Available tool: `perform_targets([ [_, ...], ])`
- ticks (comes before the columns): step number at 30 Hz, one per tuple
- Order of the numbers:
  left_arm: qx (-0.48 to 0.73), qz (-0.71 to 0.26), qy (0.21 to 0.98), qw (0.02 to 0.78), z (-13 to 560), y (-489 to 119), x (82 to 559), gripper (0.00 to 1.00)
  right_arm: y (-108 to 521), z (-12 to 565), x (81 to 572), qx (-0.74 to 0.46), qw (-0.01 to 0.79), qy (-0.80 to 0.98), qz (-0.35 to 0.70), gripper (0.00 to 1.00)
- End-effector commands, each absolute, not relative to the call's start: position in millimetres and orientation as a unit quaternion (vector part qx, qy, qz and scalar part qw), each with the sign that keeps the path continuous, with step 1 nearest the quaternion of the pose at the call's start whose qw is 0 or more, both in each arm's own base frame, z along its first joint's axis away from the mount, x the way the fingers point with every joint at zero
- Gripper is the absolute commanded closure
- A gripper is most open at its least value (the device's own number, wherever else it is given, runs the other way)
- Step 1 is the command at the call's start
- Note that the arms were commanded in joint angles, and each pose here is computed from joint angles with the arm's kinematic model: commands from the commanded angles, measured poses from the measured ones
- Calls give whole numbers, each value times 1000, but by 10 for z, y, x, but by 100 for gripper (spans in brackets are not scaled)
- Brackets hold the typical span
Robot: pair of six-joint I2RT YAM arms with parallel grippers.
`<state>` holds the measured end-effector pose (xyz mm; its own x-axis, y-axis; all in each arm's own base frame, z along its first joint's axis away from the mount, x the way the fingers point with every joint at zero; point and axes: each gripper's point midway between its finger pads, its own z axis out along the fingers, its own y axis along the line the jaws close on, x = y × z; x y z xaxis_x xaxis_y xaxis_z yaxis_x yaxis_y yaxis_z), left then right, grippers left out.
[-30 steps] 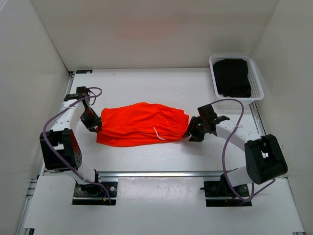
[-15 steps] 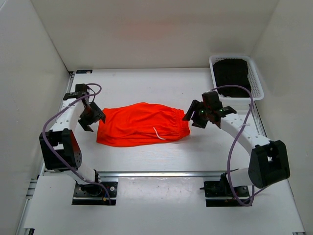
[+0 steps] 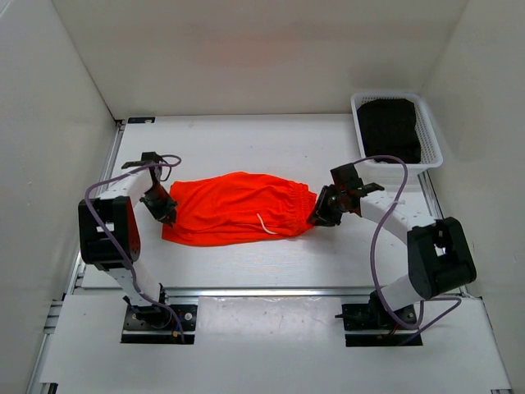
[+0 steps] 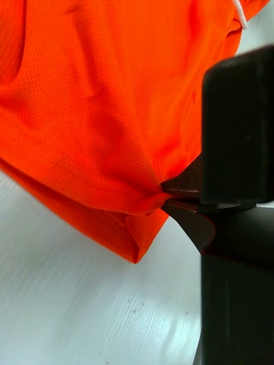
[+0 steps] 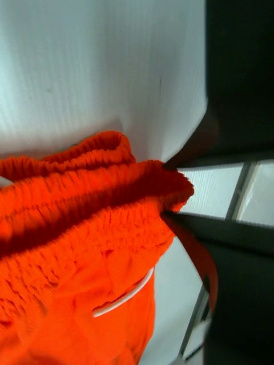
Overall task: Fold and stack the shorts
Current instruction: Fold the shorts
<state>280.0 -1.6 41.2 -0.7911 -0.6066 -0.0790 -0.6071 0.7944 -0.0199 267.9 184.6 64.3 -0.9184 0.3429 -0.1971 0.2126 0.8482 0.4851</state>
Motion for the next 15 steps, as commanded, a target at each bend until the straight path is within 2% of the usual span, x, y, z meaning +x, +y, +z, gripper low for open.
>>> perform_targets([
  [1, -319, -20, 944, 84, 597, -62, 3010, 90, 1994, 678, 2757, 138, 138, 945, 263, 73],
  [2, -319, -23, 943, 92, 683, -62, 3016, 90, 2014, 732, 2804, 136, 145, 943, 267, 87],
  [4, -323, -23, 940, 110, 856, -46, 3069, 90, 2003, 796, 2863, 133, 155, 943, 261, 100],
  [11, -319, -23, 933, 166, 1377, 13, 3102, 90, 1779, 1174, 2938, 130, 240, 934, 230, 100],
  [15, -314, -30, 936, 157, 1356, -26, 2978, 90, 1675, 1052, 2789, 124, 231, 942, 211, 100],
])
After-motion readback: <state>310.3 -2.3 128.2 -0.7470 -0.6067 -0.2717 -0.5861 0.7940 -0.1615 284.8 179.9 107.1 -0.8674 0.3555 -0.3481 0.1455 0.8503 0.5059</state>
